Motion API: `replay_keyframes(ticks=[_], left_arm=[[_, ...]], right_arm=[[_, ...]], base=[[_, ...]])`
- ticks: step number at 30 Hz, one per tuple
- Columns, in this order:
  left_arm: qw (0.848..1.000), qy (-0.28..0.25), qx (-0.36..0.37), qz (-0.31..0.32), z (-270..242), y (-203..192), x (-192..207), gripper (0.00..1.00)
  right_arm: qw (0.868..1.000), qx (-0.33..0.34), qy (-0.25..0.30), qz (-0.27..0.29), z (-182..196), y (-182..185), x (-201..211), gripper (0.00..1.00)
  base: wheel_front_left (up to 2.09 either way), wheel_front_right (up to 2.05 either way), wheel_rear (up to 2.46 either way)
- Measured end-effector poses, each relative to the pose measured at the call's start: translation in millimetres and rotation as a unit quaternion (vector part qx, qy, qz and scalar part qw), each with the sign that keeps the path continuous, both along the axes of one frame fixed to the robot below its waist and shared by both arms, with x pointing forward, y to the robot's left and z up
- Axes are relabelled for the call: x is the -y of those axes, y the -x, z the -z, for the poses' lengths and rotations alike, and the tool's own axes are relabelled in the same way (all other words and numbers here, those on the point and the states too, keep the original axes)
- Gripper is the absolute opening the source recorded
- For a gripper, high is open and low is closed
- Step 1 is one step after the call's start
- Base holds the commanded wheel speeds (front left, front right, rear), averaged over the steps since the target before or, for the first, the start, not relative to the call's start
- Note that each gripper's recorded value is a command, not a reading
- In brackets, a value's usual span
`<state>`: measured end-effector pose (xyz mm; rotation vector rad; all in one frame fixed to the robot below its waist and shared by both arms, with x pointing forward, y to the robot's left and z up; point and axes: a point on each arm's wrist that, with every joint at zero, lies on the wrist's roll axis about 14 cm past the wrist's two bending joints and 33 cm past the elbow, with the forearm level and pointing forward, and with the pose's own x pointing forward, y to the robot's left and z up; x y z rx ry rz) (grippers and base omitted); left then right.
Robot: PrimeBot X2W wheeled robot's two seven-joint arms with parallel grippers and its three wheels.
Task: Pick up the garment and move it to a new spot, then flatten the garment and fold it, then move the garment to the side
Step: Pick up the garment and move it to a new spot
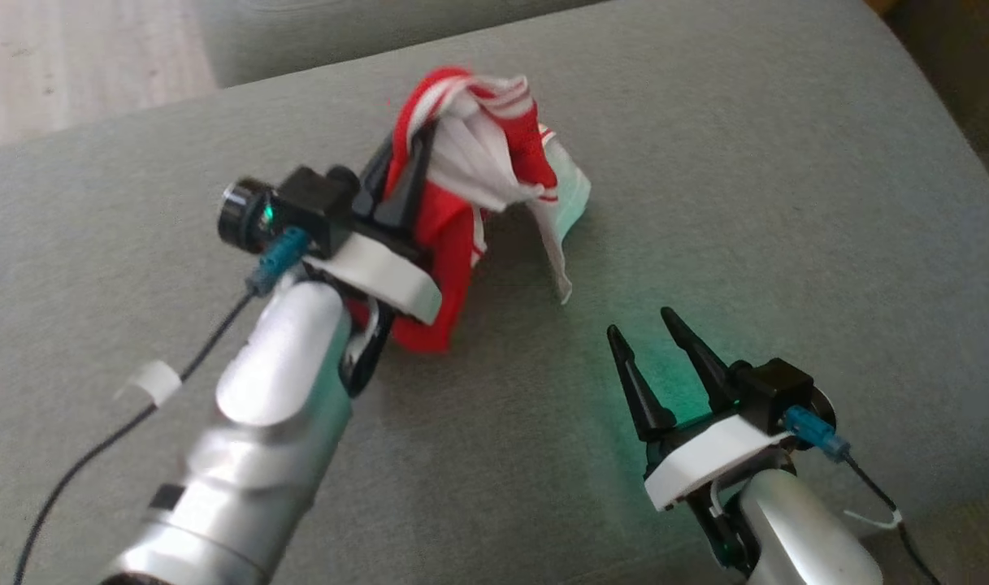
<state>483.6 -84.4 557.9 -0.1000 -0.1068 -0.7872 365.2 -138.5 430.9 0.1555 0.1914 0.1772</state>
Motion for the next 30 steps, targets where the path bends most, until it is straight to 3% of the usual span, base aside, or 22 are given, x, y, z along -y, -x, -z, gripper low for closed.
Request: replay_keyframes(ticks=[1,2,6,13,22,30], left_arm=[[1.0,-0.001,-0.009,0.005,7,3,5,0.49],[1.0,-0.003,-0.02,0.007,16,6,7,1.0],[0.997,-0.017,-0.066,-0.031,52,11,-15,1.0],[0.984,-0.023,-0.091,-0.151,78,23,-102,1.0],[0.942,-0.032,-0.144,-0.3,121,94,-213,1.0],[0.923,-0.02,-0.162,-0.347,131,143,-245,1.0]], right_arm=[[1.0,-0.001,0.0,0.006,1,1,4,1.0],[1.0,-0.003,0.0,0.01,1,2,6,1.0],[1.0,-0.001,-0.001,0.014,1,0,8,1.0],[1.0,0.019,-0.003,-0.007,-11,-13,-5,1.0],[0.998,0.033,-0.007,-0.047,-18,-18,-34,1.0],[0.997,0.038,-0.006,-0.066,-21,-14,-48,1.0]], base=[[0.0,0.0,0.0],[0.0,0.0,0.0],[0.0,0.0,0.0],[0.0,0.0,0.0],[0.0,0.0,0.0],[0.0,0.0,0.0]])
